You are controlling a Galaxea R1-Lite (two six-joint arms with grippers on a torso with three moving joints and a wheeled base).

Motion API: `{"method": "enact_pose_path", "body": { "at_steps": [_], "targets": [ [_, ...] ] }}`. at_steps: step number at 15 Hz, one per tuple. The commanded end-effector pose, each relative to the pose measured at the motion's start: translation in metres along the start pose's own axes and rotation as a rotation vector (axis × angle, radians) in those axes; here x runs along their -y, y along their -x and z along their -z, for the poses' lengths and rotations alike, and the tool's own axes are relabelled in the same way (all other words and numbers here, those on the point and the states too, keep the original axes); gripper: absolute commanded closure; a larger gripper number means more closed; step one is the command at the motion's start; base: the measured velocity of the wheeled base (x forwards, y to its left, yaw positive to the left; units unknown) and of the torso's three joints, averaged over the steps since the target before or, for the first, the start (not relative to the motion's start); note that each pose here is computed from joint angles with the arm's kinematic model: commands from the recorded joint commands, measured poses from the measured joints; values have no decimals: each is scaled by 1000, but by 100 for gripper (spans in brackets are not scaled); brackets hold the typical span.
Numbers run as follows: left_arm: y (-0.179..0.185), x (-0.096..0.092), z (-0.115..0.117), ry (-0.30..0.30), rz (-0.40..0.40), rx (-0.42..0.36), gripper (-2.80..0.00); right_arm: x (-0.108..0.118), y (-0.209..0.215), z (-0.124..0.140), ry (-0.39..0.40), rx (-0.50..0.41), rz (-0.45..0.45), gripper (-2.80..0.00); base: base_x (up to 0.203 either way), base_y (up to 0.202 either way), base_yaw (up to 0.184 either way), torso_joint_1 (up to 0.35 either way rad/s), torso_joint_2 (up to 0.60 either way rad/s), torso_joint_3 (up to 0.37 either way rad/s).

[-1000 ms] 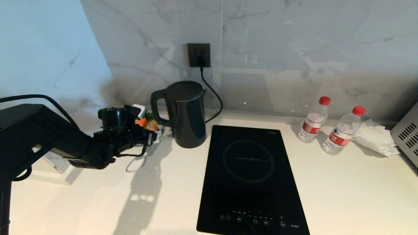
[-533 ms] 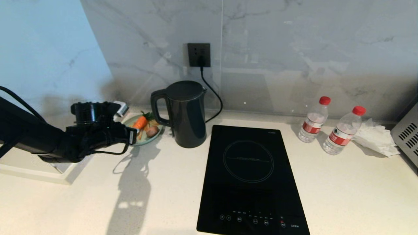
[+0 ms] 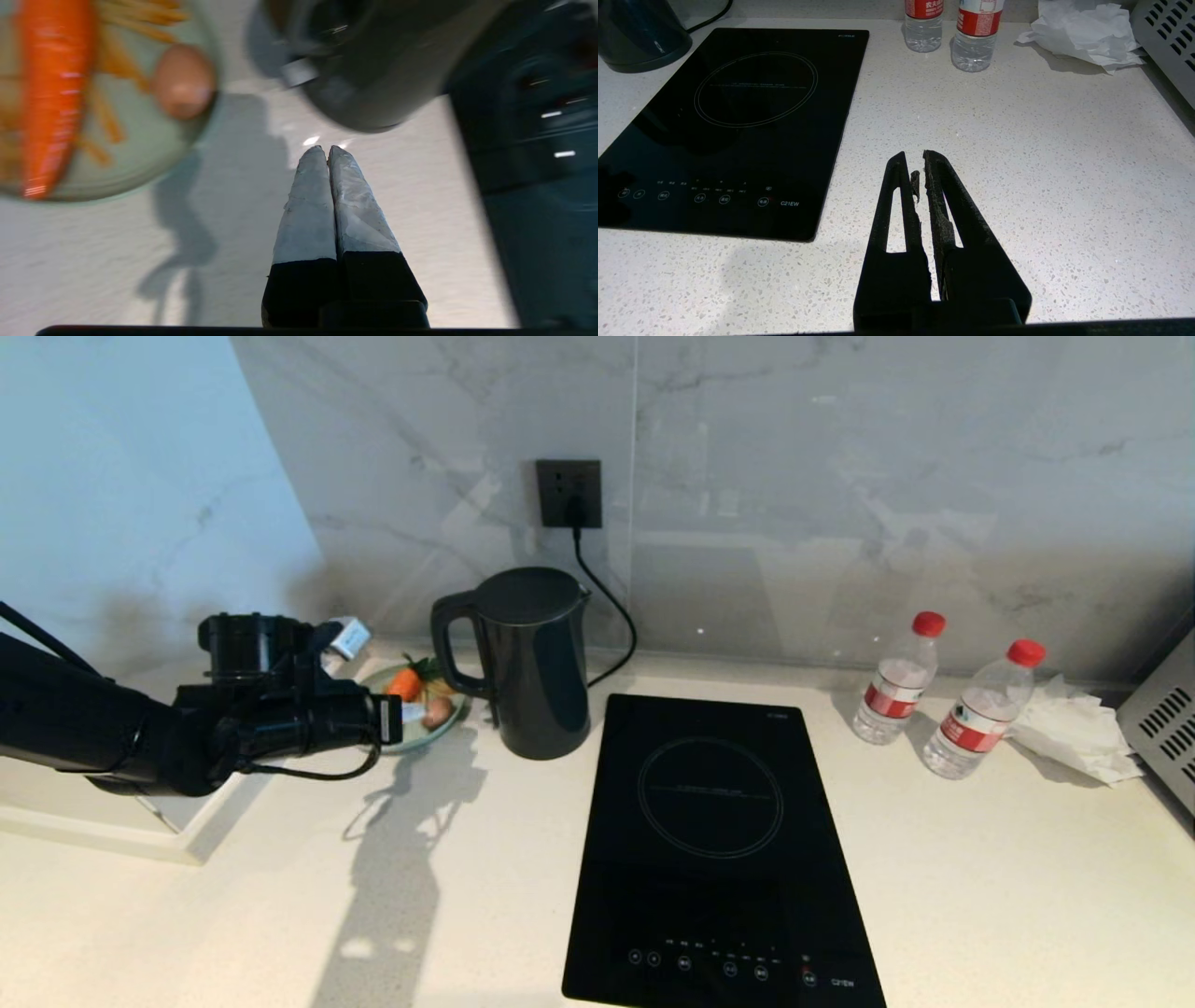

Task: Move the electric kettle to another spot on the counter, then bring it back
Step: Pick up the kettle

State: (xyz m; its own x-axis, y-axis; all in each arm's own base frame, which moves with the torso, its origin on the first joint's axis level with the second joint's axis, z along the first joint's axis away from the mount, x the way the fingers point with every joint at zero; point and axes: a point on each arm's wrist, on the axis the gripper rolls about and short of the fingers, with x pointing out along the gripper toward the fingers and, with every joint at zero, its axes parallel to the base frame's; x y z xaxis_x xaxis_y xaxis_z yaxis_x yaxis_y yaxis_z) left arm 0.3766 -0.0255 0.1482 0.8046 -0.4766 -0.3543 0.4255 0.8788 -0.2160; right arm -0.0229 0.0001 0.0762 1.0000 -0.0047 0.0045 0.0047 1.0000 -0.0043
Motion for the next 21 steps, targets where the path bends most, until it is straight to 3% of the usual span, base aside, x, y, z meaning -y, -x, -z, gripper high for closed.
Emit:
{"method": "enact_pose_path", "body": {
  "at_steps": [1,3,5,6,12,15,17,21],
  "targets": [
    [0,1,-6,42,18,38,0,0,0,0,1,0,0,0,0,0,0,0,0,0],
    [0,5,-14,131,17,79,0,0,0,0,0,0,0,0,0,0,0,0,0,0],
    [-5,10,-20,142,-64,124,0,0,0,0,0,0,0,0,0,0,0,0,0,0],
    [-8,13,-19,142,-90,125,-280,0,0,0,1,0,0,0,0,0,0,0,0,0],
    [12,18,-36,126,-99,189,-280,0,0,0,0,0,0,0,0,0,0,0,0,0],
    [3,30,-35,105,-104,234,-280,0,0,0,0,0,0,0,0,0,0,0,0,0],
    [-10,37,-31,93,-156,288,-280,0,0,0,0,0,0,0,0,0,0,0,0,0],
    [-19,41,-16,87,-149,278,-280,0,0,0,0,0,0,0,0,0,0,0,0,0]
  ]
}}
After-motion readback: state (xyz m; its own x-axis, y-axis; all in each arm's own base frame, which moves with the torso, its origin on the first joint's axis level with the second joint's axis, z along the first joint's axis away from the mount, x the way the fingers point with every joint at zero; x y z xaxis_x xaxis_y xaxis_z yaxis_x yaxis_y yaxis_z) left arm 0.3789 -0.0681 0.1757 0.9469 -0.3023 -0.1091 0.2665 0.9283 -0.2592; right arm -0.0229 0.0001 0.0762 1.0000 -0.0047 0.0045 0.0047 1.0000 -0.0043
